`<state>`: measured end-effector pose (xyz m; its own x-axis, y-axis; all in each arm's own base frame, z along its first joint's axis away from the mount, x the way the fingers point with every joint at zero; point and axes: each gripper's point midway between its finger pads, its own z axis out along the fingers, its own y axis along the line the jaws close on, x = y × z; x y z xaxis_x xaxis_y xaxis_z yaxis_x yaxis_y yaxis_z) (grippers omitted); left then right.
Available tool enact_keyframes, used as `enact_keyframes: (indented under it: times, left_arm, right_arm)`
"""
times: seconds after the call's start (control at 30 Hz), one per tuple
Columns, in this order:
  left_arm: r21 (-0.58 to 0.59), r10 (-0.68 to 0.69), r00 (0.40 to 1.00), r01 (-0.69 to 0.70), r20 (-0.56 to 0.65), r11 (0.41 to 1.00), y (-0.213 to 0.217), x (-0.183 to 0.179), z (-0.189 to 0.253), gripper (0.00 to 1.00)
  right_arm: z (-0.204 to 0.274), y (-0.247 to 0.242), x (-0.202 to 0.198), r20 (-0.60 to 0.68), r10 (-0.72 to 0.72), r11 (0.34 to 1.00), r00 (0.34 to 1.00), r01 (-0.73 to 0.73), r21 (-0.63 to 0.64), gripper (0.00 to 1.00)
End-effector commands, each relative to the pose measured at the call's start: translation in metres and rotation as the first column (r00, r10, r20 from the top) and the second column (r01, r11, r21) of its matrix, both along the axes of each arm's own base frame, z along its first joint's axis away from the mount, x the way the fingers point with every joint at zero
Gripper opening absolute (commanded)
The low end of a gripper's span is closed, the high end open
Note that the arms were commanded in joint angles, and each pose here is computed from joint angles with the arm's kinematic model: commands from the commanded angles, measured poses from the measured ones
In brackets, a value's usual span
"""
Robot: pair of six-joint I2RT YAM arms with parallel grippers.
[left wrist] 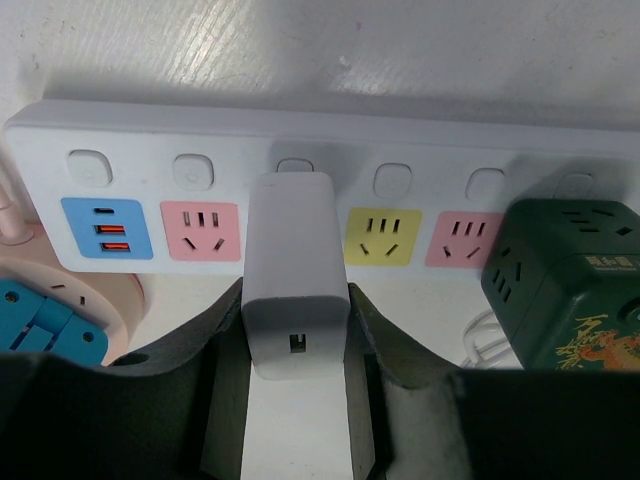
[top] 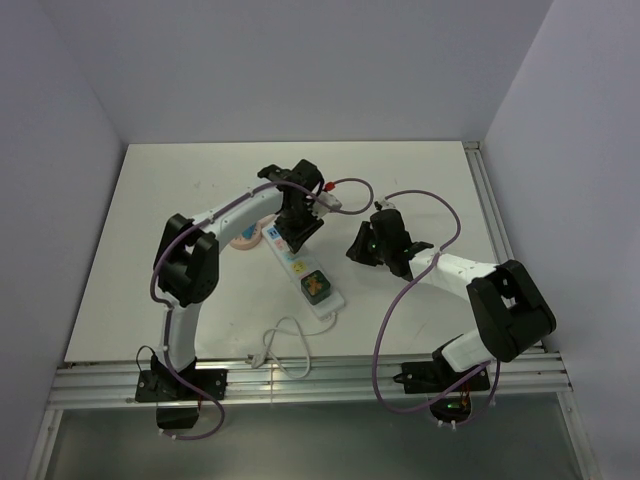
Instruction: Insert the plug
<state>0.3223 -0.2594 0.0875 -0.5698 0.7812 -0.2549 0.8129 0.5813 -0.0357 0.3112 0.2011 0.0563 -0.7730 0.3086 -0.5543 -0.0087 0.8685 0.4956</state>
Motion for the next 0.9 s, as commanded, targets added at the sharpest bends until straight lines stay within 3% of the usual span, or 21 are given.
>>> enact_keyframes:
  times: [0.0,0.87]
  left_arm:
    - [0.064,0.003,1.0,-0.001,-0.023,0.998,0.008,0.001,-0.007,0.0]
    - [0.165,0.005,0.993,0.014,-0.114,0.986,0.003,-0.01,-0.048,0.0]
  right_arm:
    - [0.011,-0.001,0.009,0.048,-0.02,1.0,0.999,0.019,0.02,0.28]
    - [0.01,-0.003,0.008,0.053,-0.029,0.999,0.998,0.028,0.029,0.27]
